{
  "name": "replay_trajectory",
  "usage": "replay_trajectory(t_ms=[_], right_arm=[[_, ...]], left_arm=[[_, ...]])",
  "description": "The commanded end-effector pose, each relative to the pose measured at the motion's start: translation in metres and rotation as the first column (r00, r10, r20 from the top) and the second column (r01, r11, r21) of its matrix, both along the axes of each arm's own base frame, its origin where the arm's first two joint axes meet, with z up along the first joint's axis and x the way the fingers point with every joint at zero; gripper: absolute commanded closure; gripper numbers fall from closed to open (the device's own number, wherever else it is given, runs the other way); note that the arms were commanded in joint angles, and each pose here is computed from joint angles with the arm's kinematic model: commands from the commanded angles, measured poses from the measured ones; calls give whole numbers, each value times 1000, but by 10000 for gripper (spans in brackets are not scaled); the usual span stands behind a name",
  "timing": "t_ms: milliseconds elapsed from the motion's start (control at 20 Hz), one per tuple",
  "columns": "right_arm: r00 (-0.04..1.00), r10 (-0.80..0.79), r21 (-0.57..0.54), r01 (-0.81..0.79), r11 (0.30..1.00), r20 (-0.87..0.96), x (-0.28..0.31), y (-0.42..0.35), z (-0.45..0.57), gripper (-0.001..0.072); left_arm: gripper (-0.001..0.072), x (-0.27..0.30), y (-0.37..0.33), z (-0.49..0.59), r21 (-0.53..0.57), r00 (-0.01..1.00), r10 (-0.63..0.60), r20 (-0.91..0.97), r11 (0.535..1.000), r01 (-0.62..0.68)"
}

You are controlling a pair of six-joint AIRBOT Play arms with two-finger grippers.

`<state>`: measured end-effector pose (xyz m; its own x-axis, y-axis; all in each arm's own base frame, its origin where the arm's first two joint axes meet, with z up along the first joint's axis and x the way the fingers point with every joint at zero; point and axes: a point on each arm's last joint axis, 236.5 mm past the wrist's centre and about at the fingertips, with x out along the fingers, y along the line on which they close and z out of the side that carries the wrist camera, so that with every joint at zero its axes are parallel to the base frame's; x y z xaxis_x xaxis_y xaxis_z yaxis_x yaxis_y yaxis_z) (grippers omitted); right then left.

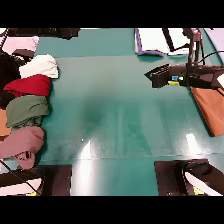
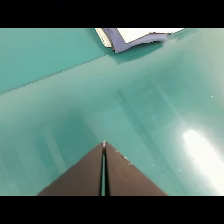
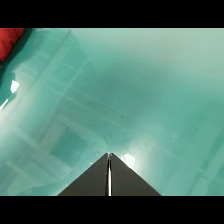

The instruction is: Fold the shirts.

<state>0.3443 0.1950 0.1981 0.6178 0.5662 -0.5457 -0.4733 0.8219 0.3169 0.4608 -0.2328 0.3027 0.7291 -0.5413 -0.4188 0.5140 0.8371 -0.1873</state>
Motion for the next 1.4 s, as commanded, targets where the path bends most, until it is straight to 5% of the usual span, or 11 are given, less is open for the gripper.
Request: replay_trajectory(t_ms=[0,700,800,900,1050,1350], right_arm=[[1000,1,1,-1,1000,1,0,0,0,694],[1000,1,0,-1,1000,0,0,0,0,694],[1000,1,0,-1,1000,0,0,0,0,695],[1000,1,0,-1,1000,1,0,0,0,694],[1000,2,2,-2,1000,0,-1,1,0,694],[1000,1,2,-1,1000,0,-1,1,1,694]], left_arm=[[685,0,0,1,-2,1000,1,4,1000,-1],[685,0,-2,2,-10,1000,-4,1,1000,4],[676,13,12,3,60,997,34,70,997,-38],[150,41,54,-6,154,979,171,114,970,-187],[132,85,145,-50,249,911,406,75,877,-412],[131,135,272,-199,382,782,605,-147,764,-519]])
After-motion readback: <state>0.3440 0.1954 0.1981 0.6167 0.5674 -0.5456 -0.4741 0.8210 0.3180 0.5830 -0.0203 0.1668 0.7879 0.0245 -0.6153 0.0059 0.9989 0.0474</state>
